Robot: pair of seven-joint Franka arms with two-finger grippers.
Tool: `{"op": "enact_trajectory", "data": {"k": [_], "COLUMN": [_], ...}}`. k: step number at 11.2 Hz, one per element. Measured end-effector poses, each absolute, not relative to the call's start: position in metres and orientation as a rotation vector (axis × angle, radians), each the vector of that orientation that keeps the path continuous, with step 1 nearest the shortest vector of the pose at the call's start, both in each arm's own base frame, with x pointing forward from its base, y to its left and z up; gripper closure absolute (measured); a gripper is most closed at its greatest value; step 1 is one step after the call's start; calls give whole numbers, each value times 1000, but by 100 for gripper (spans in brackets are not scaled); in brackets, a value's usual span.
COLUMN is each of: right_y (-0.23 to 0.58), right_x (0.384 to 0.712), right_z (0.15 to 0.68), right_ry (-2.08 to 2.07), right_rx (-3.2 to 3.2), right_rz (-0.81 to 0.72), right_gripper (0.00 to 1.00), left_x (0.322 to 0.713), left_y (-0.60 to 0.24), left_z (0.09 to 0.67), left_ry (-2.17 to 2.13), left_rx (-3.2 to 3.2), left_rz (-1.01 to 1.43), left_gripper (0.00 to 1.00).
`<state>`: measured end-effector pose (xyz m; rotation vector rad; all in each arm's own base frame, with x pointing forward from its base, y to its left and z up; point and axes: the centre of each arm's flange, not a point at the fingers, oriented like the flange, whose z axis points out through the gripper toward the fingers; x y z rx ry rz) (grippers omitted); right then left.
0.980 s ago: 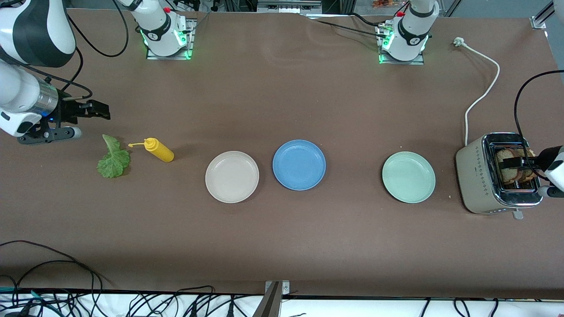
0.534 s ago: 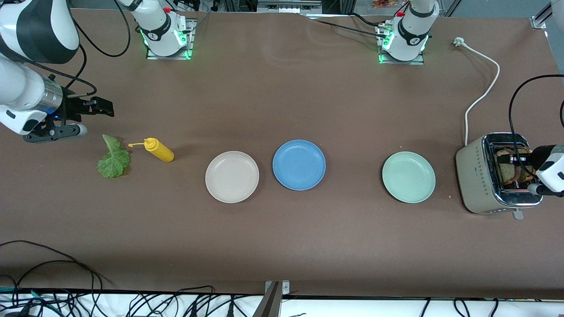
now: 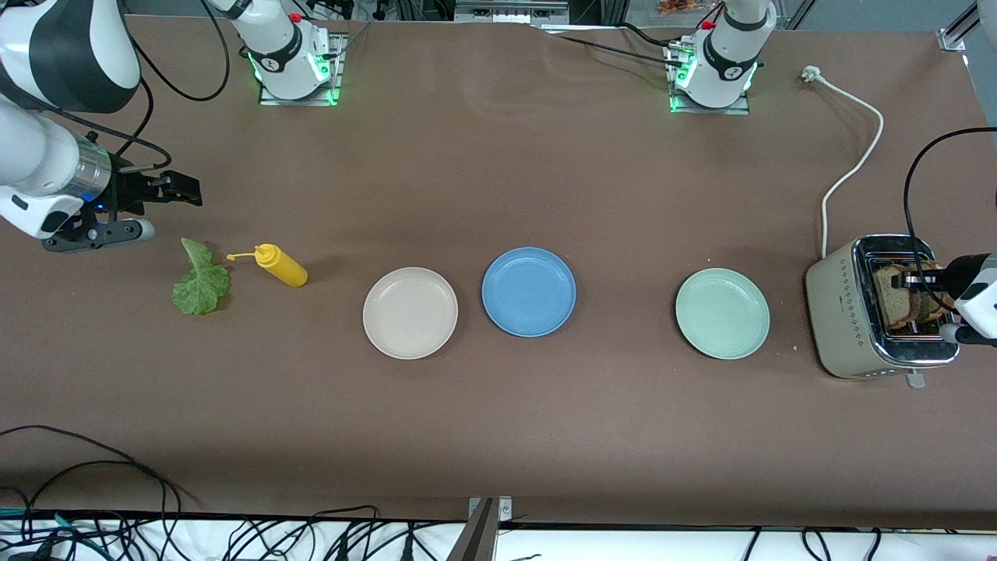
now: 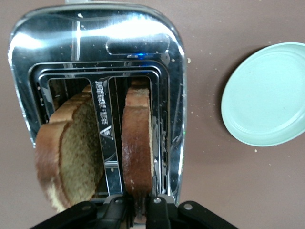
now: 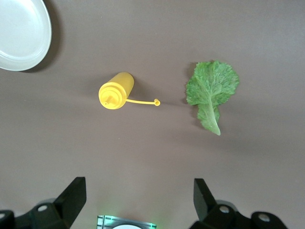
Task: Make sandwich in blue plate with both arms
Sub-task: 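Lift the bread slice out of the toaster with the left gripper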
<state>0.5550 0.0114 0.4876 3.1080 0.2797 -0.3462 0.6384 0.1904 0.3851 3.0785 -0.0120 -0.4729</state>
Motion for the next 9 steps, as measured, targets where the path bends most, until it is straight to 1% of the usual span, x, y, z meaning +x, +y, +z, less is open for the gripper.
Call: {"op": "enact_trajectory", "data": {"k": [1,4,6,9], "right_y": [11,11,11,11], "right_x": [555,555,555,555], "right_z": [488,487,487,487], "right_ry": [280,279,279,278], "right_rx": [3108,3108,3108,3108], "right_rz": [-346,-347,-348,-348], "right_gripper": [0,0,0,0], "left_x": [637,631,632,635], "left_y": [186,157,93,-27], "left_z": [398,462,504,529], "left_ry": [-20,-90,-248,-547], "left_rx": [3079,3120,3132,3097], "left_rz": [-468,-426,-366,-291], "left_gripper": [91,91,91,91]}}
